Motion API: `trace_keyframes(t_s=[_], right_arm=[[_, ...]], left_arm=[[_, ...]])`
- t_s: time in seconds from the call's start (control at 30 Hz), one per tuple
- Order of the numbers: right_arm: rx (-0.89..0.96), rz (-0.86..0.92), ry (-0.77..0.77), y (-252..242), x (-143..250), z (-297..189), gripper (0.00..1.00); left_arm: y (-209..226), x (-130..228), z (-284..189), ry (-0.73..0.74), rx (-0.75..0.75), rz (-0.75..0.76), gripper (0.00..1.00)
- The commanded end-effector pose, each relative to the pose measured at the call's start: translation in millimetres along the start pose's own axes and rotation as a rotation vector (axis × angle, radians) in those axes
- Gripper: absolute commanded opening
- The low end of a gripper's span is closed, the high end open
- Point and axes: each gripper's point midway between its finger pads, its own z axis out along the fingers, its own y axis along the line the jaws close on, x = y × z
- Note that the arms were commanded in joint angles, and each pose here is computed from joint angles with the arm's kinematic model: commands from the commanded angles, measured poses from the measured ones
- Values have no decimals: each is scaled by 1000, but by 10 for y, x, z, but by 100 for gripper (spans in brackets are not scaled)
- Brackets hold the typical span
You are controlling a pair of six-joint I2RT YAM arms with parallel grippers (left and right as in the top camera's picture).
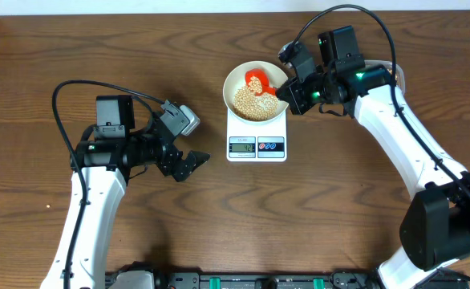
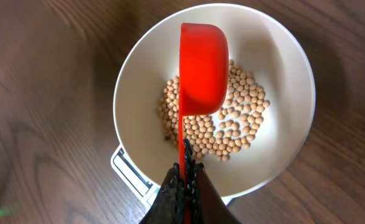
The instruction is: Scoop item into bowl and weigh 50g on scale
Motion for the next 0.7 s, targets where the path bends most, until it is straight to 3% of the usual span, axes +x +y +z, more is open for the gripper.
trace_keyframes(t_s=[0.0, 0.67], right_arm=[[3, -22, -38, 23, -117, -119, 1], [-59, 30, -79, -38, -165, -222, 1]], left_arm=[[-36, -12, 4, -8, 16, -1, 98], [-36, -12, 4, -8, 16, -1, 98]])
